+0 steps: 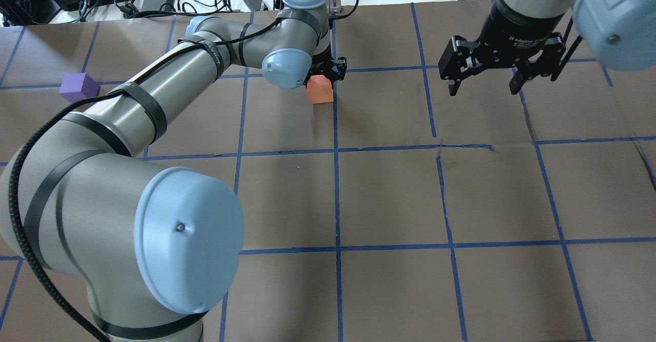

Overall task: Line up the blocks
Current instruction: 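Carry the orange cube with the left gripper toward the purple cube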

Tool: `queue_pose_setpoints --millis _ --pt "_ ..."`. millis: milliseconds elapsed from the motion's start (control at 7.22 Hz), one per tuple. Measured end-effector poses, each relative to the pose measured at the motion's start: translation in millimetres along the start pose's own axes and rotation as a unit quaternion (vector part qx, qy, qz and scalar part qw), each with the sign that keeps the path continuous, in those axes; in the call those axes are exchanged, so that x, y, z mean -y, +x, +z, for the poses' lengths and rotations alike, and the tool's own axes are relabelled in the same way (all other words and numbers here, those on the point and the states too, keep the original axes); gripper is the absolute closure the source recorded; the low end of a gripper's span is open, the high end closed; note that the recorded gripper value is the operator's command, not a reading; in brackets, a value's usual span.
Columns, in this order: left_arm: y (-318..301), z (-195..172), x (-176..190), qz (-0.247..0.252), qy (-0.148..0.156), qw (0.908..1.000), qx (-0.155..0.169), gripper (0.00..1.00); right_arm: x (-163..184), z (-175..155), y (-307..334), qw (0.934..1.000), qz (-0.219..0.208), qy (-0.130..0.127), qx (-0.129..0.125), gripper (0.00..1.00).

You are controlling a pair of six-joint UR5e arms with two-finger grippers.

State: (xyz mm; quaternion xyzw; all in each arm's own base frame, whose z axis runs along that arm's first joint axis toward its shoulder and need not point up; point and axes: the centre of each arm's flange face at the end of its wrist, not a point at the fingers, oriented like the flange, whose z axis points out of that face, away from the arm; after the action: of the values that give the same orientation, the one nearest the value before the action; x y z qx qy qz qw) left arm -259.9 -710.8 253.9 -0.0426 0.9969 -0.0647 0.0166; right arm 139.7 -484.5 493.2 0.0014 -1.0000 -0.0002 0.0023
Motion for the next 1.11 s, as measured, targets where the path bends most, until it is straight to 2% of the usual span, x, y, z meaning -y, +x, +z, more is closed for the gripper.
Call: queue_pose_setpoints --millis 416,554,1108 --pt "-145 -25 13 -0.057 -0.002 0.9979 0.030 1.00 -3 -4 0 1.0000 -0.006 0.004 0.000 0.00" --pt "-204 -30 20 -0.060 -0.003 0.9975 0.037 1.00 -3 -3 0 1.0000 -0.005 0.002 -0.001 0.00" --pt "-446 -16 23 0.026 -0.016 0.9982 0.051 1.00 -6 -2 0 1.0000 0.000 0.002 -0.001 0.00"
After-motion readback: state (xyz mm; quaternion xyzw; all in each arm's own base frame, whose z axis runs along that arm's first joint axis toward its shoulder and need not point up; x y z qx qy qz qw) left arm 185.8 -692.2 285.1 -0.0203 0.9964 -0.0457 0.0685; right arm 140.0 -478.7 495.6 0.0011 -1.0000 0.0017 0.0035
